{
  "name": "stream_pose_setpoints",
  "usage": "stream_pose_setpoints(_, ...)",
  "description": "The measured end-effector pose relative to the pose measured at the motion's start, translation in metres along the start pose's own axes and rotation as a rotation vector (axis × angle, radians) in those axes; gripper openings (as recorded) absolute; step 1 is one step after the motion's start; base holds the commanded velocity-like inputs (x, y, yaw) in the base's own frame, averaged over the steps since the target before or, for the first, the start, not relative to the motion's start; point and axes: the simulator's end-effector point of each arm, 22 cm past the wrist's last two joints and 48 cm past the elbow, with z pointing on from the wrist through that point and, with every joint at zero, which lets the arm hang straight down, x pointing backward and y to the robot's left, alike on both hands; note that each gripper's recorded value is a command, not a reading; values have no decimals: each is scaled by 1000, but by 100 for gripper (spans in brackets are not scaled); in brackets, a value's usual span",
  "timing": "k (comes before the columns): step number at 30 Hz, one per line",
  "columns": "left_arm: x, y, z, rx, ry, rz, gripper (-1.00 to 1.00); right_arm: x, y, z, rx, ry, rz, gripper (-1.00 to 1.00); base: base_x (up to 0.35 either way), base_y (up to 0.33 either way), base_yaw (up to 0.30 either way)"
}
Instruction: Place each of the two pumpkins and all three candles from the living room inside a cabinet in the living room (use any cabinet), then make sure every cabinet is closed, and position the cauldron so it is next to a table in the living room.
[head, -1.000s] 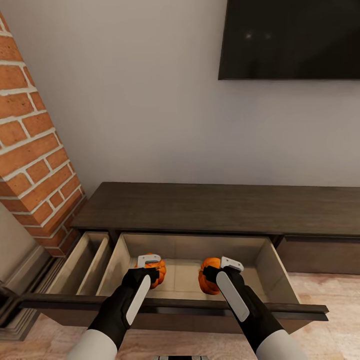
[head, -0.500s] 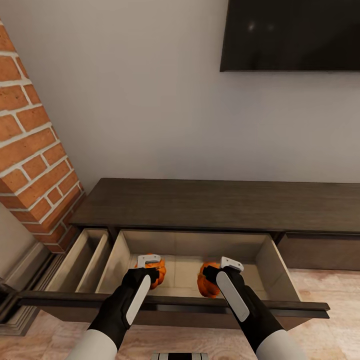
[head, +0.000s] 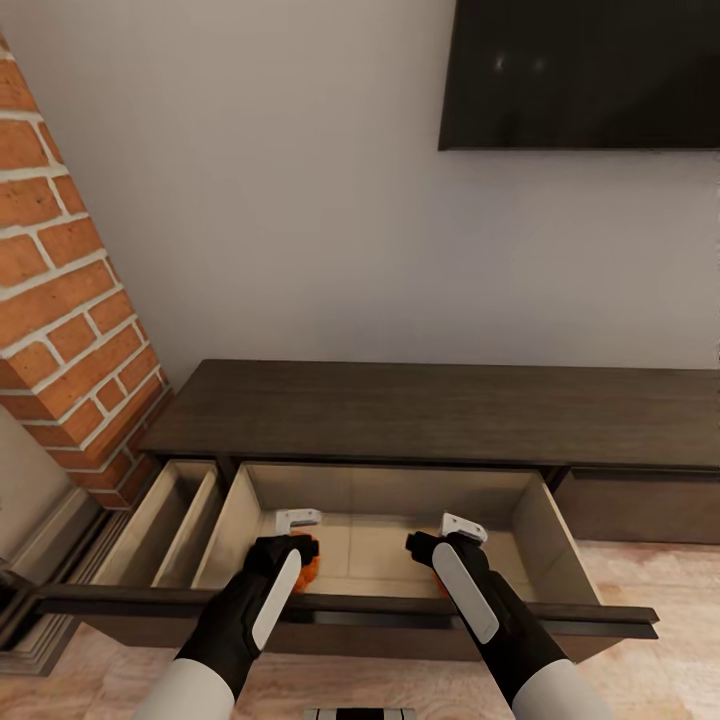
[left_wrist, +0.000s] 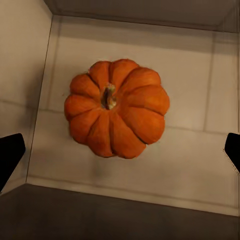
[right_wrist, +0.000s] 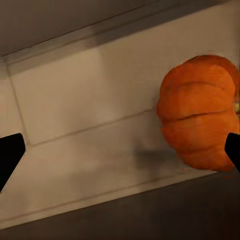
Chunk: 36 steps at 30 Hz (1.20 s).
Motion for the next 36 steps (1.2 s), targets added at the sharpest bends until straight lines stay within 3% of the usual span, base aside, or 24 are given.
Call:
stream_pose_setpoints(13, -27, 0, -26, 11, -59, -8, 100, -21, 7, -24, -25, -45, -2, 100, -30, 0, 0)
stream_pose_setpoints(20, -33, -1, -40, 27, -50, -13, 100, -22, 3, -36, -26, -12, -47, 100, -56, 0, 0)
stream_pose_setpoints(36, -56, -3, -73, 54, -67, -23, 100, -54, 16, -72, -59, -83, -42, 100, -48, 0, 0)
